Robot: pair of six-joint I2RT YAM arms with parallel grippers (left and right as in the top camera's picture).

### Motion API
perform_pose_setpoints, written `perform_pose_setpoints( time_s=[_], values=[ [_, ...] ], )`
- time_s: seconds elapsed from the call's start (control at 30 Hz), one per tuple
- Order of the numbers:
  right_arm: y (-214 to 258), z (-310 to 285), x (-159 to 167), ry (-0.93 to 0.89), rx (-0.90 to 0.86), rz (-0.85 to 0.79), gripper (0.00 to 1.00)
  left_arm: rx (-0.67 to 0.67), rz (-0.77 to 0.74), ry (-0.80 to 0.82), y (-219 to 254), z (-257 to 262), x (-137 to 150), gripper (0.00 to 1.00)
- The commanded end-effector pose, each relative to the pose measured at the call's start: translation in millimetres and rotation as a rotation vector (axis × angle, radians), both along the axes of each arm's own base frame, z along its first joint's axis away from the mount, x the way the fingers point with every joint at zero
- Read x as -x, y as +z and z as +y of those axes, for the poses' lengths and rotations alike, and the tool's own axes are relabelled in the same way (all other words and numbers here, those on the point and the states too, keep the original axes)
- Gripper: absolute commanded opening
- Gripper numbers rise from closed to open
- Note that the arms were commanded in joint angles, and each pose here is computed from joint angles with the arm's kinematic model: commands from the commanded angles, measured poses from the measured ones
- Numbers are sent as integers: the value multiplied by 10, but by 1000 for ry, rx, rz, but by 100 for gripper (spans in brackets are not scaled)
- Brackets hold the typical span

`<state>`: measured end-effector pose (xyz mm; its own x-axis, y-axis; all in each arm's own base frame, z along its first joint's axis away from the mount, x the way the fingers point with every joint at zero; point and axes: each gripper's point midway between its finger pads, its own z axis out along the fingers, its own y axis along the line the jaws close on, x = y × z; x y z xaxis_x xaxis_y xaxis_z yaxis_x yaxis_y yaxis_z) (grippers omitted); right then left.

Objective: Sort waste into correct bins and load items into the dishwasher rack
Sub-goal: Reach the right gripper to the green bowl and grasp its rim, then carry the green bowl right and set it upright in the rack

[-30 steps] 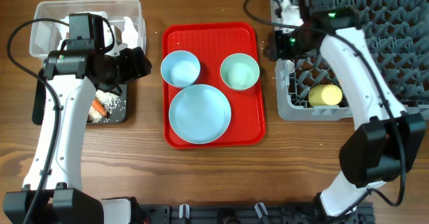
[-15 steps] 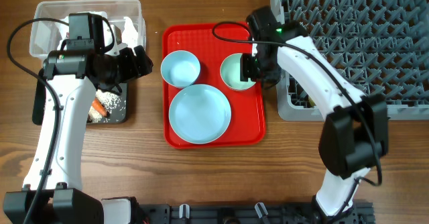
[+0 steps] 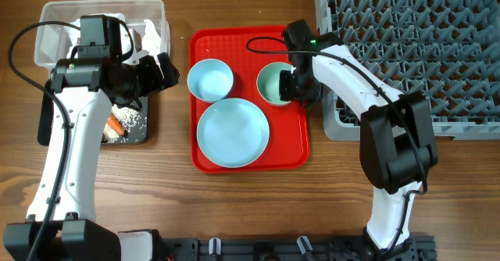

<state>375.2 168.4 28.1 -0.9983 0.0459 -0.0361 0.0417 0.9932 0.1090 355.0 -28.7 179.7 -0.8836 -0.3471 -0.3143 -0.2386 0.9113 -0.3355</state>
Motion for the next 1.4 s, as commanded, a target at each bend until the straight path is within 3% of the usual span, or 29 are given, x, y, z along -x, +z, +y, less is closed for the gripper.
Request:
perform_pose_setpoints(
  time_s=[0.0,0.07,0.4,0.67,0.77,1.03,1.2,1.37],
  values=[
    [-74,-17,-33,-11,20,-7,19,0,11,1,-41,-12,1,100],
    [-74,-27,-55,-11,27,-17,4,0,11,1,-40,-12,0,100],
    [131,-14,-206,33,15,-87,4,0,11,1,-40,-12,0,100],
    [1416,-392,-696,-16,36,-444,4,0,11,1,-40,-12,0,100],
    [1783,-716,-782,-78,143,-569,4,0,10,1,-39,-12,-1,100],
    [2497,-1823,-1070,-302,701,-843,4,0,11,1,-40,-12,-1,100],
    [2645,-1988,-1595,-18,930,-901,4,0,11,1,-40,-12,-1,100],
    [2411,-2063,-1936,335,1167,-772,4,0,11,1,-40,-12,-1,100]
  ],
)
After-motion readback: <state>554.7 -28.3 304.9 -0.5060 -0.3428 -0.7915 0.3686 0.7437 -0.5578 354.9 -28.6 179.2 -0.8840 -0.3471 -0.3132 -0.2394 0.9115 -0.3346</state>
